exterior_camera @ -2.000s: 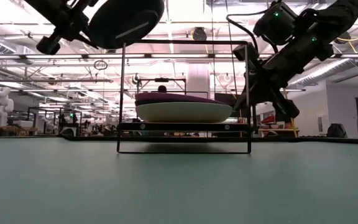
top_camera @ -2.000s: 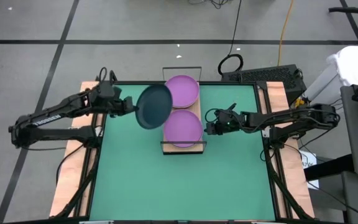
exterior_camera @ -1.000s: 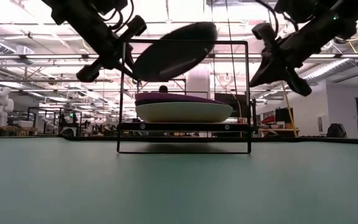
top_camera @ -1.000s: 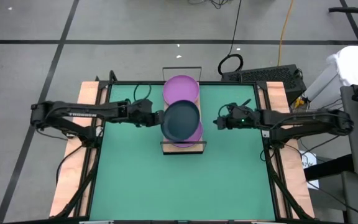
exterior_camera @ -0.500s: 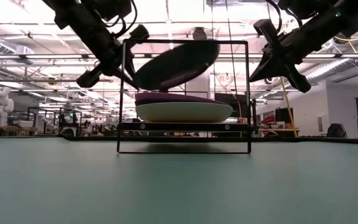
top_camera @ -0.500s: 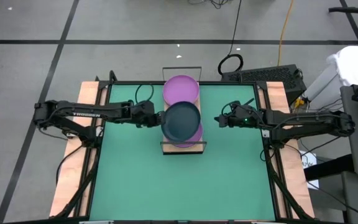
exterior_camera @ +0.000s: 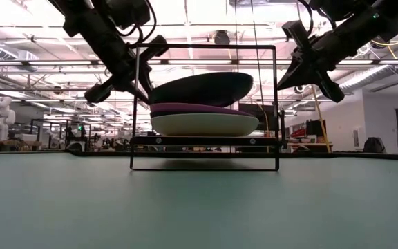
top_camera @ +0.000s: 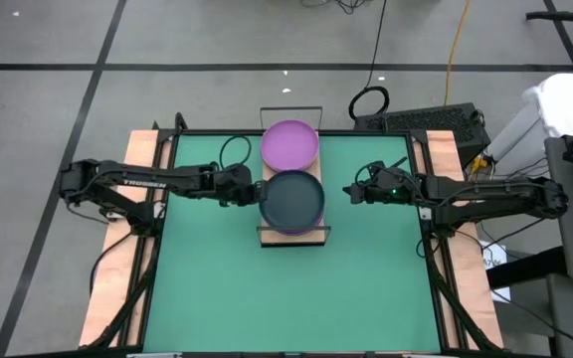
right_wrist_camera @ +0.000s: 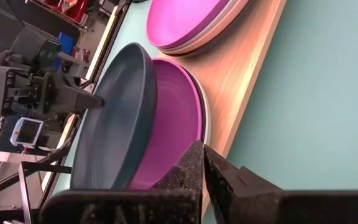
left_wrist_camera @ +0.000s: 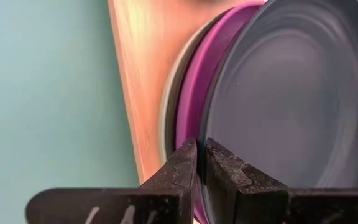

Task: Place and stack plates onto a shelf
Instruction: Stack the black plate on top of the bottom purple plate on the shelf, then return to Home Position

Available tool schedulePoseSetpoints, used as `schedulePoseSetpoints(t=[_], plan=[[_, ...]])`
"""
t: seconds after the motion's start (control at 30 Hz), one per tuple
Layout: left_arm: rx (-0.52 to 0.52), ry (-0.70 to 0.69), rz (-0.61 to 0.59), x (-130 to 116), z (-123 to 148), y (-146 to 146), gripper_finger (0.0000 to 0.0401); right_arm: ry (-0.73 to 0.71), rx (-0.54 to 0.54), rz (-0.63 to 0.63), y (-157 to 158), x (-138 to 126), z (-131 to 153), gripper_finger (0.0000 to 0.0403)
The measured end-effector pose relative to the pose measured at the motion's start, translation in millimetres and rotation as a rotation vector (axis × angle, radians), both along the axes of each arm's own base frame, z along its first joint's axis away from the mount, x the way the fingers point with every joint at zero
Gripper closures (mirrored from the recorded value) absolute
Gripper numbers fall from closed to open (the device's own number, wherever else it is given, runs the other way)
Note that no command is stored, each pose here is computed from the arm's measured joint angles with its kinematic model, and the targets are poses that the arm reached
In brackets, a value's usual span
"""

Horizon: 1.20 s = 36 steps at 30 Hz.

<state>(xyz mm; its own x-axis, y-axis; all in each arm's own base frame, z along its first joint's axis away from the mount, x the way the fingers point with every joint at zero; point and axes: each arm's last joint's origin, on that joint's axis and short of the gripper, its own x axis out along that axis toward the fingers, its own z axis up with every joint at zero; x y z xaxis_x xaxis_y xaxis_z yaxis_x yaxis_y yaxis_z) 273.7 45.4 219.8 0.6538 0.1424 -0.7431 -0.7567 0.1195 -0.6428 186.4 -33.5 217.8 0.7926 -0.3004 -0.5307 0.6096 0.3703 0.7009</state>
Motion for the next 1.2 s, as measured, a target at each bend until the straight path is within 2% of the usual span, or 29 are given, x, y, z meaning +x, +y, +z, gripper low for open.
schedulePoseSetpoints(t=[0.27, 0.53, 0.67, 0.83, 1.07, 1.2], plan=[[-0.001, -0.005, 0.02, 0, 0, 1, 0.0361, 0.003, -0.006, 0.005, 0, 0, 0, 0.0403], [-0.046, -0.023, 0.001, 1, 1, -1, 0.0268, 0.003, -0.013, 0.04, 1, 0, 0, 0.0403], [-0.045, -0.032, 0.001, 1, 3, -1, 0.0243, -0.012, -0.014, 0.042, 1, -1, 3, 0.0403], [-0.029, -0.055, -0.013, -2, 9, -1, 0.024, -0.051, -0.047, 0.079, 2, -5, 10, 0.0403], [0.007, -0.063, -0.056, -5, 14, -2, 0.024, -0.147, -0.175, 0.188, 4, -8, 25, 0.0403], [0.017, -0.071, -0.082, -4, 15, -2, 0.0246, -0.174, -0.201, 0.201, 5, -10, 30, 0.0403]])
